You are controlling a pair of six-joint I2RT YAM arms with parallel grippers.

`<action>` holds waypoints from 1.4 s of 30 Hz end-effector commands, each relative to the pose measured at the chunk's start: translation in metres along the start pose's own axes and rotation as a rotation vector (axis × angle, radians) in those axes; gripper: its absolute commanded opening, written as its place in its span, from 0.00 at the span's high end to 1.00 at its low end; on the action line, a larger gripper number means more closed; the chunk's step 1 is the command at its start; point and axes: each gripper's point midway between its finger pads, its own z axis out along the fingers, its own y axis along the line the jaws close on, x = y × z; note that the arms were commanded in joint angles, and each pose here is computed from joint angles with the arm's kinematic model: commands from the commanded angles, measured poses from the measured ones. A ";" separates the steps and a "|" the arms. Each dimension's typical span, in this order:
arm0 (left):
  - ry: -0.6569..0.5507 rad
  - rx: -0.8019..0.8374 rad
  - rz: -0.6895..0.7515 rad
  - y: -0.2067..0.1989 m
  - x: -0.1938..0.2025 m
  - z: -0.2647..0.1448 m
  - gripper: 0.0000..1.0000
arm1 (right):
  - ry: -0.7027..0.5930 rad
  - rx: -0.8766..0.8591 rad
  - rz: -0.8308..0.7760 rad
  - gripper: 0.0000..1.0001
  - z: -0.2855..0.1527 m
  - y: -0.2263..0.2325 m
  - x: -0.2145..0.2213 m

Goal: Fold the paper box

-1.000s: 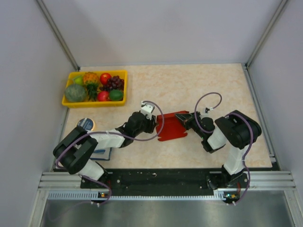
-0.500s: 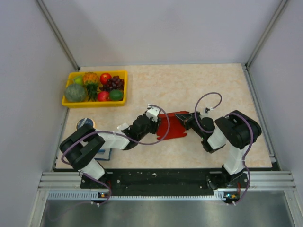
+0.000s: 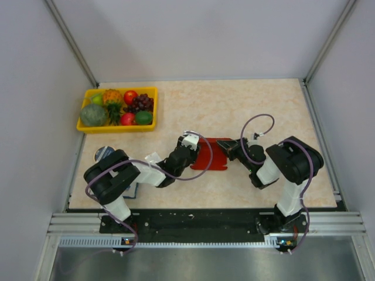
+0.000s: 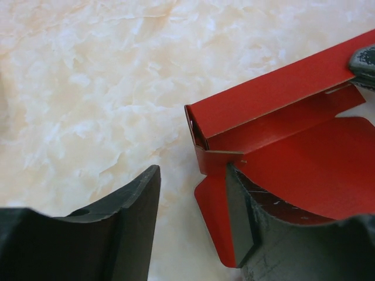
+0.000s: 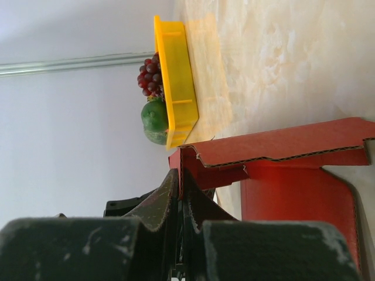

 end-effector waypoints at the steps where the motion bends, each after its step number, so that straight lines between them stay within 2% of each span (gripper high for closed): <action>1: -0.138 -0.088 -0.055 0.008 -0.038 0.010 0.44 | 0.032 -0.010 -0.029 1.00 0.002 0.002 0.007; 7: -0.146 -0.036 -0.045 -0.002 -0.035 0.017 0.32 | 0.036 0.013 -0.038 1.00 0.003 0.001 0.007; 15: -0.138 -0.024 -0.016 -0.004 -0.031 0.022 0.39 | 0.061 0.047 -0.035 1.00 0.008 -0.003 0.010; 23: -0.151 0.019 -0.026 -0.002 -0.035 0.030 0.35 | 0.090 0.065 -0.034 1.00 0.014 -0.003 0.014; 25: -0.152 0.031 -0.043 0.001 -0.035 0.033 0.44 | 0.092 0.070 -0.032 1.00 0.015 -0.003 0.013; 27: -0.155 0.032 -0.046 0.002 -0.037 0.035 0.60 | 0.101 0.070 -0.036 1.00 0.016 -0.003 0.014; 30: -0.150 0.041 -0.036 0.001 -0.036 0.035 0.64 | 0.103 0.067 -0.037 1.00 0.017 -0.001 0.013; 32: -0.136 0.099 -0.032 -0.008 -0.034 0.031 0.56 | 0.106 0.066 -0.037 1.00 0.018 -0.001 0.012; 33: -0.118 0.129 -0.042 -0.012 -0.029 0.025 0.48 | 0.103 0.068 -0.038 1.00 0.017 -0.002 0.010; 34: -0.141 0.173 -0.058 -0.017 -0.042 0.015 0.37 | 0.102 0.071 -0.039 1.00 0.016 -0.003 0.009; 36: -0.087 0.231 -0.108 -0.023 -0.032 -0.003 0.33 | 0.095 0.072 -0.037 1.00 0.015 -0.004 0.004; 37: -0.118 0.240 -0.137 -0.021 -0.048 -0.015 0.29 | 0.094 0.075 -0.037 1.00 0.015 -0.005 0.002; 40: -0.091 0.248 -0.178 -0.015 -0.052 -0.040 0.28 | 0.101 0.072 -0.040 1.00 0.016 -0.004 0.001; 42: -0.079 0.209 -0.230 0.000 -0.052 -0.055 0.31 | 0.107 0.072 -0.034 1.00 0.016 -0.006 0.002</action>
